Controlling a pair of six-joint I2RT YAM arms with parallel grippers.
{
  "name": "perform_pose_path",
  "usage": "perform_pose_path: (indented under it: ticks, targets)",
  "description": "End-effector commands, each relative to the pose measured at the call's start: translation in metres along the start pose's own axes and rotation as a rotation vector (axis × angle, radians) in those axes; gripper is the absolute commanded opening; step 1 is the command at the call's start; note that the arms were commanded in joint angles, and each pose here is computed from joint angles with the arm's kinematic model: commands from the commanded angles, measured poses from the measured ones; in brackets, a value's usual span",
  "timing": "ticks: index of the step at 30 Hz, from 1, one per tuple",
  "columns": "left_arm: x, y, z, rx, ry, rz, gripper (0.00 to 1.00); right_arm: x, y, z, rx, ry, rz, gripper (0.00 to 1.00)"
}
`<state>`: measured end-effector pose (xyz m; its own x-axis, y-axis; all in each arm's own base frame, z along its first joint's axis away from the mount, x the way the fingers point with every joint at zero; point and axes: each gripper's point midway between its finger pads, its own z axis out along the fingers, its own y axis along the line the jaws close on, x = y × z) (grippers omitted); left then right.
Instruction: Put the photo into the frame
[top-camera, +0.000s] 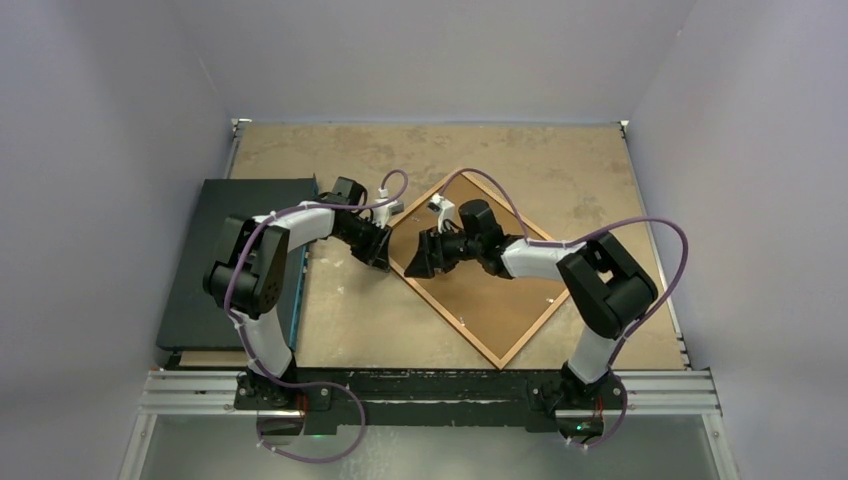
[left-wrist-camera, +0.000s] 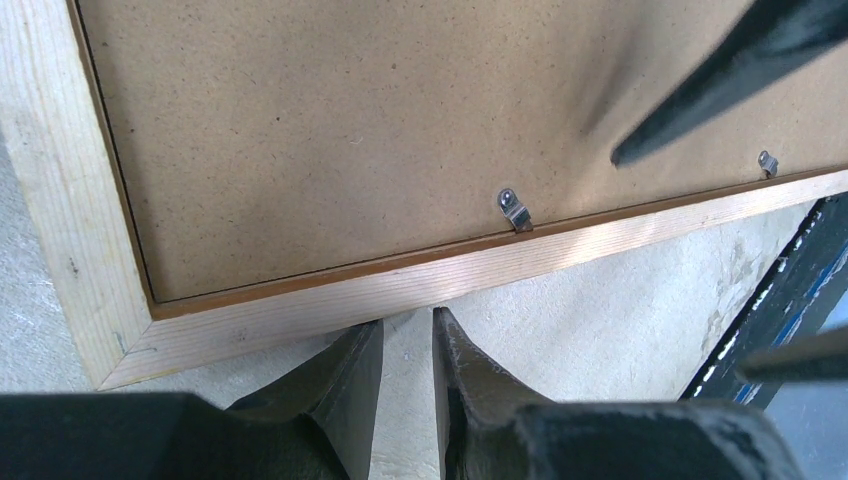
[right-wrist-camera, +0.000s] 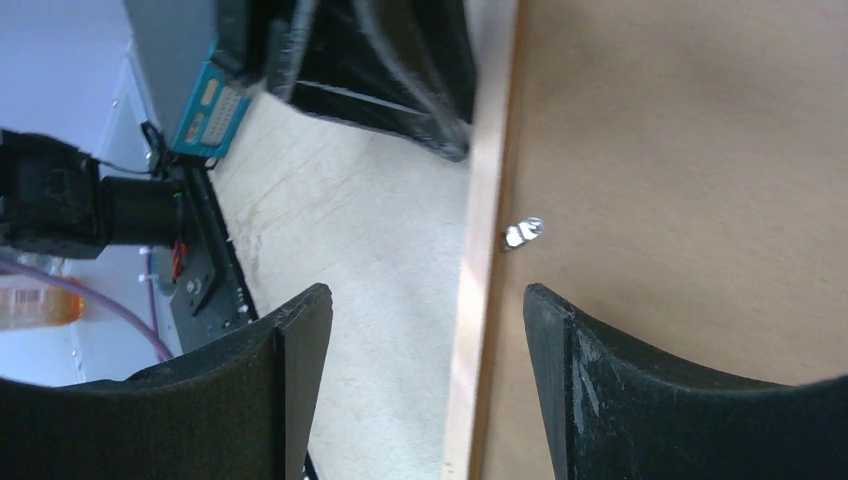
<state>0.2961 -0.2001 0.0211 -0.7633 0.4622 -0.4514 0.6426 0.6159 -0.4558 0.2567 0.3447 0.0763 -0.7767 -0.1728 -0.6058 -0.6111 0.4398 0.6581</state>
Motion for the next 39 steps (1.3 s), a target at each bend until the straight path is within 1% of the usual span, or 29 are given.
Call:
perform_pose_path:
  ticks: [1, 6, 19, 24, 27, 31, 33, 34, 37, 39]
  targets:
    - [-0.003, 0.001, -0.001, -0.001, -0.015, 0.029, 0.23, 0.012, -0.017, 0.002, 0.044, 0.001, 0.056, 0.73]
    - [-0.004, 0.001, 0.000, -0.001, -0.017, 0.029, 0.23, 0.027, -0.020, 0.014, 0.032, 0.026, 0.087, 0.72]
    - [-0.001, 0.002, 0.003, 0.004, -0.013, 0.026, 0.23, 0.030, -0.009, 0.042, 0.004, 0.032, 0.099, 0.70]
    - [-0.001, 0.001, 0.002, 0.007, -0.012, 0.027, 0.23, 0.027, -0.010, 0.042, 0.015, 0.024, 0.098, 0.69]
    - [-0.008, -0.002, -0.007, 0.008, -0.014, 0.040, 0.23, 0.018, 0.003, 0.031, -0.002, 0.021, 0.083, 0.69]
    - [-0.024, -0.012, -0.037, 0.037, -0.014, 0.053, 0.32, -0.013, 0.005, -0.002, 0.035, -0.061, 0.060, 0.73]
    - [-0.036, -0.014, -0.054, 0.054, -0.027, 0.062, 0.50, -0.032, -0.007, -0.025, 0.073, -0.135, 0.092, 0.77]
    - [-0.044, -0.011, -0.061, 0.049, -0.045, 0.066, 0.54, -0.040, -0.014, -0.035, 0.096, -0.170, 0.112, 0.79]
    - [-0.071, 0.007, -0.076, -0.007, -0.112, 0.074, 0.60, -0.060, -0.035, -0.066, 0.206, -0.268, 0.175, 0.85]
    - [-0.088, 0.025, -0.073, -0.050, -0.141, 0.072, 0.63, -0.067, -0.050, -0.085, 0.295, -0.316, 0.226, 0.87]
